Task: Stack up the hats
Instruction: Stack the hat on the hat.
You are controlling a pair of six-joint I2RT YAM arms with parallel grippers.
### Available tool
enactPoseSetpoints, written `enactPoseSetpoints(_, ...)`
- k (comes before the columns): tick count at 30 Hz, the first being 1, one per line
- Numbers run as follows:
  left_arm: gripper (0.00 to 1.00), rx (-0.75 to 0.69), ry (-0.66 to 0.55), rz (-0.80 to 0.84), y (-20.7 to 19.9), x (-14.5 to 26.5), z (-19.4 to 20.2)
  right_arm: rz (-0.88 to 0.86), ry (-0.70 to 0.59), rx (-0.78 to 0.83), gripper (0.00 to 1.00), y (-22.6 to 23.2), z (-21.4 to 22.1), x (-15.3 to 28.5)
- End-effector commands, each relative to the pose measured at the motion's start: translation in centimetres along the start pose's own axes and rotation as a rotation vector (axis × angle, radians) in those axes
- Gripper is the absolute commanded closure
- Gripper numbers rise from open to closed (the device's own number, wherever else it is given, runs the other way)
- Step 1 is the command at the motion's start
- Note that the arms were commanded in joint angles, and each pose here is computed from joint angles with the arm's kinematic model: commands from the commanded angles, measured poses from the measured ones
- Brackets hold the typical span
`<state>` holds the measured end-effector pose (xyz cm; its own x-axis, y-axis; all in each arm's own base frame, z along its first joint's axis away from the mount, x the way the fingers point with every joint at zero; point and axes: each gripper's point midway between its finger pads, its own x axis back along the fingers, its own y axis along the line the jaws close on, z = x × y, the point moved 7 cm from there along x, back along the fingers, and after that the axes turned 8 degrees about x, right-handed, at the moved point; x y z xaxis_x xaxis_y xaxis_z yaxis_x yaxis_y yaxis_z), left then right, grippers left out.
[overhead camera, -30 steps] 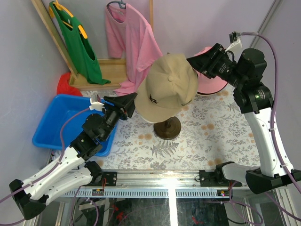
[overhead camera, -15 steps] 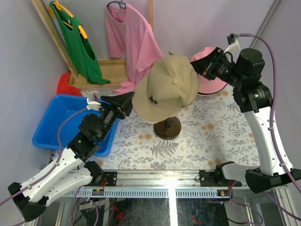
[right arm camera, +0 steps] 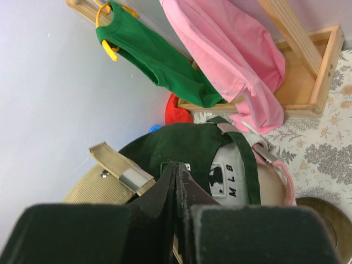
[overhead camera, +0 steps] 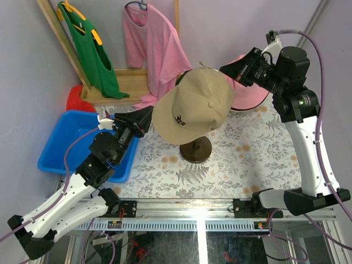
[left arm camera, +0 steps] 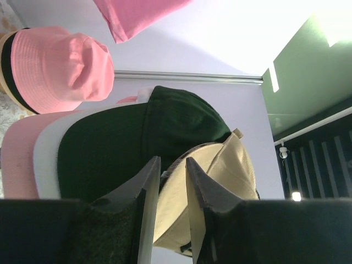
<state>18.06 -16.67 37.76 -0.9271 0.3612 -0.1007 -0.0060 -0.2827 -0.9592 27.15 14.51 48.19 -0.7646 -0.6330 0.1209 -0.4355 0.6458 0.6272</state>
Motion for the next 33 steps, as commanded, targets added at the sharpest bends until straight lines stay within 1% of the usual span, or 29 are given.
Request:
enactPoseSetpoints(1,0.77,0.036,-0.048,0.052,-2.2,-0.2,-0.3,0.002,-0.038,0.044,1.00,0.8,-1.5,0.4)
enactPoseSetpoints(5,0.80,0.056,-0.058,0.035,-1.7,-0.7,-0.3,0.003,-0.027,0.042,1.00,0.8,-1.8,-0.2)
enactPoseSetpoints(7,0.84,0.069,-0.070,0.022,-1.2,-0.9,-0.5,0.007,-0.020,0.049,1.00,0.7,-1.8,-0.3)
enactPoseSetpoints(9,0.88,0.079,-0.078,0.016,-0.7,-1.1,-0.6,0.042,-0.038,0.069,1.00,0.5,-2.1,0.0)
enactPoseSetpoints(12,0.88,0.083,-0.080,0.011,-0.2,-1.3,-0.7,0.067,-0.052,0.094,1.00,0.6,-2.5,0.4)
enactPoseSetpoints(18,0.80,0.075,-0.083,0.025,-0.6,-1.4,-0.8,0.064,-0.046,0.088,1.00,0.6,-2.6,0.0)
enactPoseSetpoints(25,0.64,0.062,-0.116,0.043,-0.8,-0.5,-1.7,0.084,-0.064,0.098,0.99,0.6,-3.1,0.1)
enactPoseSetpoints(29,0.58,0.036,-0.130,0.040,-0.9,0.1,-2.1,0.094,-0.075,0.102,0.91,0.7,-3.3,0.3)
enactPoseSetpoints(33,0.54,0.016,-0.142,0.036,-0.7,0.8,-2.5,0.109,-0.086,0.111,0.79,0.7,-3.6,0.4)
